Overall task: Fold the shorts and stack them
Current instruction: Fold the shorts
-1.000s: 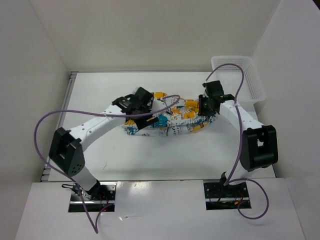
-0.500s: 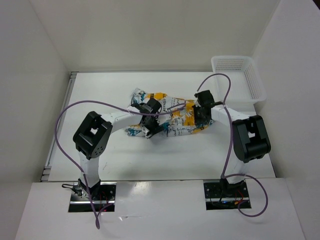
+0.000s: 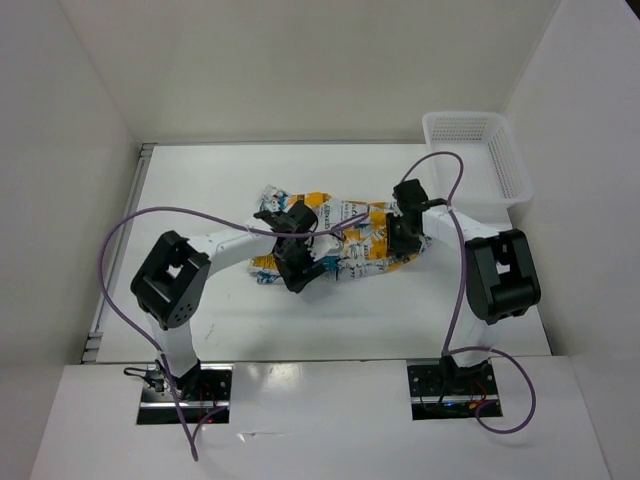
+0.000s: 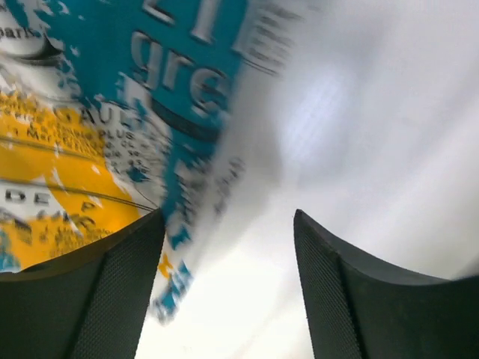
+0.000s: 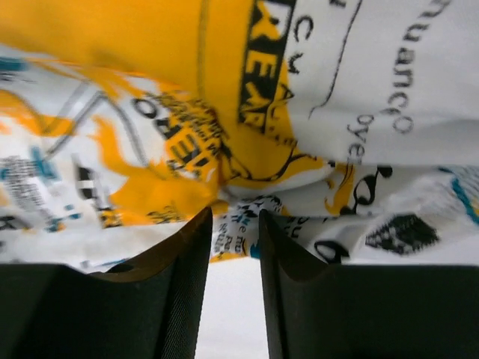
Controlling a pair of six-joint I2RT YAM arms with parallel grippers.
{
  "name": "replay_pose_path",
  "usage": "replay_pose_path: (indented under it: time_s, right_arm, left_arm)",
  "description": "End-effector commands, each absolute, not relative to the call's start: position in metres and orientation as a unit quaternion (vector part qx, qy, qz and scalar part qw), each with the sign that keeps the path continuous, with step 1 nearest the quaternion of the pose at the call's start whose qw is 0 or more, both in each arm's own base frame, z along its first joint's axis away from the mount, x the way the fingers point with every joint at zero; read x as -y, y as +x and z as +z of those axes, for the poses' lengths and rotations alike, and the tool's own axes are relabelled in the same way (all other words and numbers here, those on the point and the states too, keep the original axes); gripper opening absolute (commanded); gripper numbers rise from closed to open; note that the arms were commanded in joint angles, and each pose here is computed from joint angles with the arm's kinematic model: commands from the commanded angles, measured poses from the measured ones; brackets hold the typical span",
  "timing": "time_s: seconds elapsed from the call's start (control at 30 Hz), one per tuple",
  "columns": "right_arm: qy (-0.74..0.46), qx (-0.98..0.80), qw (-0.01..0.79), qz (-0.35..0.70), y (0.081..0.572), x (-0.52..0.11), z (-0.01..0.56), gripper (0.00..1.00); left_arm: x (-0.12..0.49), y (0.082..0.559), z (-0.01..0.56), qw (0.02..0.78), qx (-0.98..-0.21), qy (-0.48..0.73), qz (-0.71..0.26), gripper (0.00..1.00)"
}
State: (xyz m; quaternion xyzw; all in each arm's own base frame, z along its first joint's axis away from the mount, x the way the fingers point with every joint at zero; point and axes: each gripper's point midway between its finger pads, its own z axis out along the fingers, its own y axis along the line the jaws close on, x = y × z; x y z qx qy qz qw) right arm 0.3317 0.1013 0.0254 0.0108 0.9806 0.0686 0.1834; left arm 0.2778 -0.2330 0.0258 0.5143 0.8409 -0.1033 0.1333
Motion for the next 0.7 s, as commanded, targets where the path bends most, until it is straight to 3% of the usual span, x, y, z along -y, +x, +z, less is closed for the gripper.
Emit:
replay_pose_path:
  time_s: [0.0,0.03,0.07,0.23,0.27,0.3,0.33,0.5,0.67]
  right_arm:
    - [0.005,-0.966,0.241,0.09,0.354,-0.107,0.088,0.37]
    - [-0.009,-0.959,0.27,0.083,0.366,-0.105,0.106,0.37]
    - [-0.006,-0.954,0.294,0.057,0.373,-0.095,0.118,0.37]
    - [0.035,-0.957,0.287,0.017,0.373,-0.069,0.117,0.35]
    - [0.06,-0.961,0.269,0.011,0.366,-0.056,0.109,0.39]
    - [0.077,-0.964,0.255,0.008,0.359,-0.049,0.101,0.61]
    - [0.1,-0.964,0.248,0.008,0.356,-0.043,0.096,0.68]
    - [0.149,-0.968,0.201,0.015,0.341,-0.024,0.067,0.86]
    - [0.148,-0.969,0.186,0.062,0.35,-0.042,0.05,0.96]
  left_arm:
    - [0.258,0.267,0.105,0.181,-0.802,0.541,-0.176,0.77]
    - [0.254,0.263,0.12,0.172,-0.804,0.538,-0.183,0.88]
    - [0.254,0.279,0.14,0.196,-0.809,0.52,-0.192,0.91]
    - [0.205,0.332,0.14,0.225,-0.881,0.373,-0.187,0.93]
    - [0.181,0.349,0.138,0.236,-0.897,0.331,-0.171,0.94]
    - [0.167,0.356,0.137,0.237,-0.911,0.298,-0.157,0.94]
    - [0.154,0.355,0.128,0.227,-0.92,0.278,-0.155,0.98]
    - [0.112,0.335,0.102,0.18,-0.946,0.216,-0.162,0.99]
    - [0.119,0.301,0.082,0.126,-0.946,0.208,-0.214,0.99]
